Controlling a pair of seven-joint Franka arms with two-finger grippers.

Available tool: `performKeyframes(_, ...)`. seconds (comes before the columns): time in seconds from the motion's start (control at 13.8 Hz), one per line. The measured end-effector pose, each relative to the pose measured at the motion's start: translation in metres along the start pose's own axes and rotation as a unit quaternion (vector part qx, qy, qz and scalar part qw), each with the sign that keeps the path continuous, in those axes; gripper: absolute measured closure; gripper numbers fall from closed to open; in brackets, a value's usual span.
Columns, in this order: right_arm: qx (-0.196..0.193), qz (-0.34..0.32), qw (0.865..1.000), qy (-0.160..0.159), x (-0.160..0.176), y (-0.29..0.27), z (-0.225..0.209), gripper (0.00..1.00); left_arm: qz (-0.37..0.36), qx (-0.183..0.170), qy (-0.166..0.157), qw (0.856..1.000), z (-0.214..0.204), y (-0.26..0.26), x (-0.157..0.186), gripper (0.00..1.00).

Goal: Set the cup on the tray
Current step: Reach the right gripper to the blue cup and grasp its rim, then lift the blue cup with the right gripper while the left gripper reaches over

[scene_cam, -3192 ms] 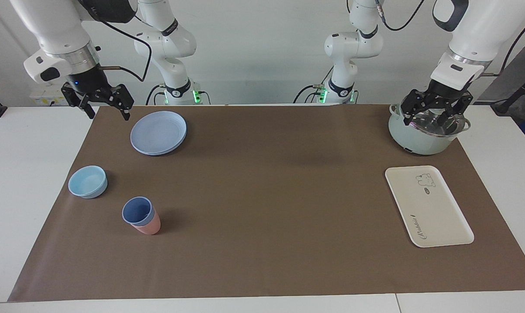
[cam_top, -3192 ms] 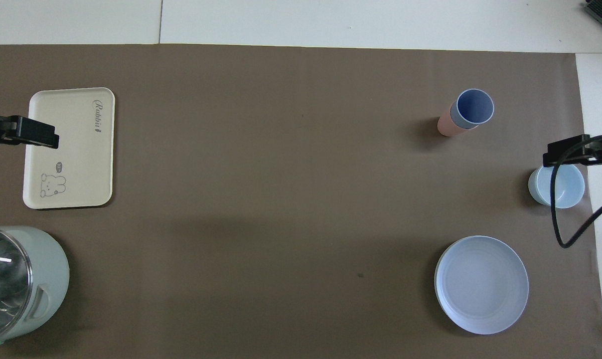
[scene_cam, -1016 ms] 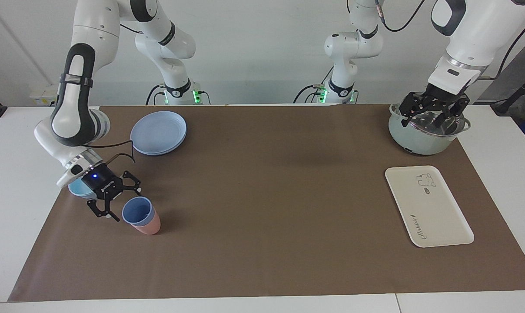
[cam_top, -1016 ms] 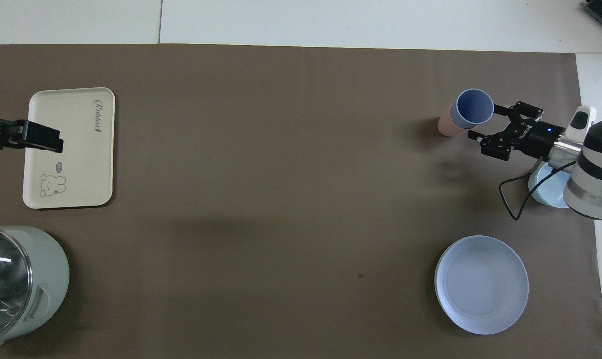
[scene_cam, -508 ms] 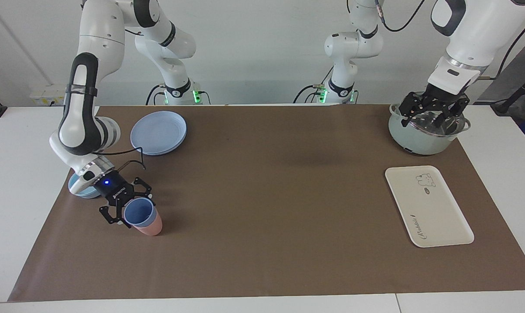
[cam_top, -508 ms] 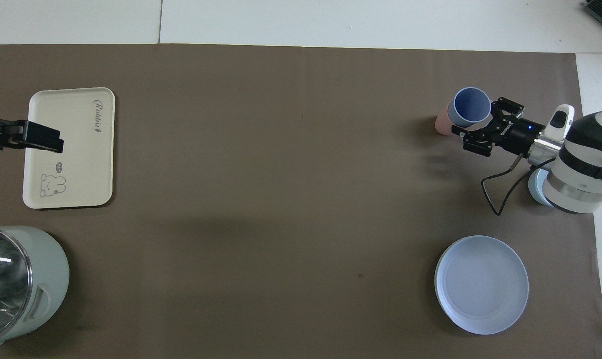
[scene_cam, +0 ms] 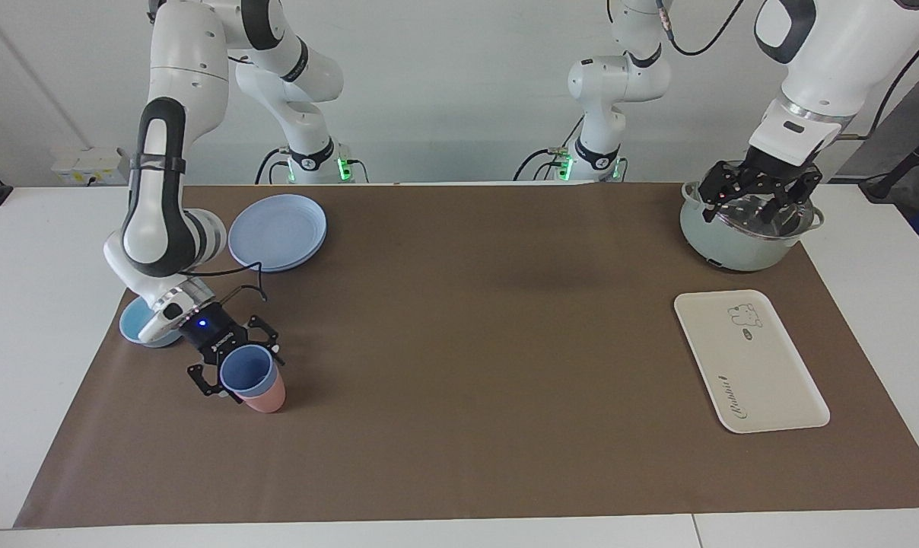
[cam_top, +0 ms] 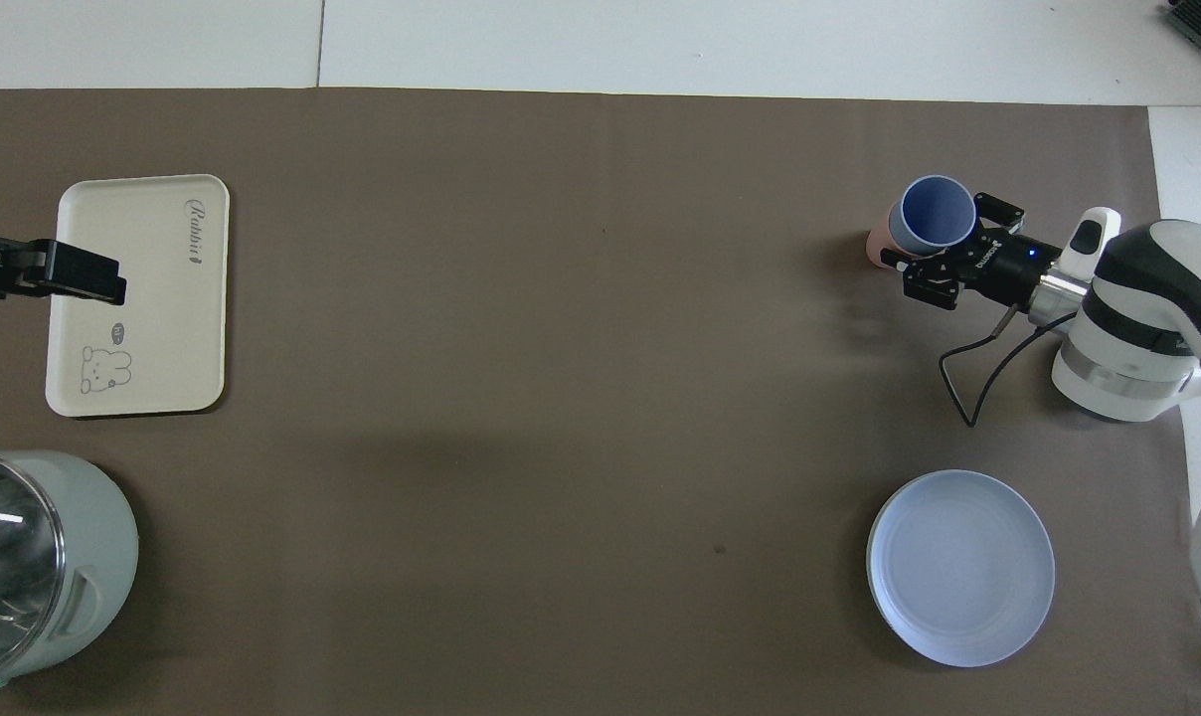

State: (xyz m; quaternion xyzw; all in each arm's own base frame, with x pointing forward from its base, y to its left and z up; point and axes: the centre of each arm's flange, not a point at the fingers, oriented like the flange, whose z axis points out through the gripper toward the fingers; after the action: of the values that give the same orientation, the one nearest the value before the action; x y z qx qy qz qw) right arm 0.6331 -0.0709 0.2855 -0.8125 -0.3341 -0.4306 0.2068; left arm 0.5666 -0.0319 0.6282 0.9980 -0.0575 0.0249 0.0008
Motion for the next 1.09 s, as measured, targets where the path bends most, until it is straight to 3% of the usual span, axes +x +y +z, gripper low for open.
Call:
performKeyframes(0.07, -0.001, 0.0, 1.0, 0.002, 0.0, 0.0, 0.0, 0.15, 0.0, 0.0, 0.0, 1.0, 0.0, 0.0, 0.0, 0.0)
performKeyframes(0.29, -0.012, -0.003, 1.0, 0.002, 0.008, 0.002, 0.0, 0.15, 0.0, 0.0, 0.0, 1.0, 0.0, 0.0, 0.0, 0.0)
performKeyframes(0.44, -0.017, -0.021, 0.999, -0.018, 0.033, -0.004, -0.001, 0.15, 0.001, 0.0, -0.001, 1.0, 0.001, 0.001, 0.0, 0.0)
performKeyframes(0.65, -0.004, -0.051, 0.995, -0.088, 0.093, -0.021, -0.016, 0.15, 0.002, 0.0, 0.0, 1.0, 0.001, 0.002, 0.0, 0.0)
performKeyframes(0.87, -0.017, -0.065, 0.985, -0.156, 0.143, -0.035, -0.047, 0.15, 0.001, -0.015, 0.002, 1.0, 0.012, 0.013, -0.002, 0.0)
performKeyframes(1.09, -0.015, -0.066, 0.977, -0.202, 0.18, -0.064, -0.055, 0.15, -0.058, -0.099, 0.023, 0.993, 0.027, 0.048, 0.0, 0.0)
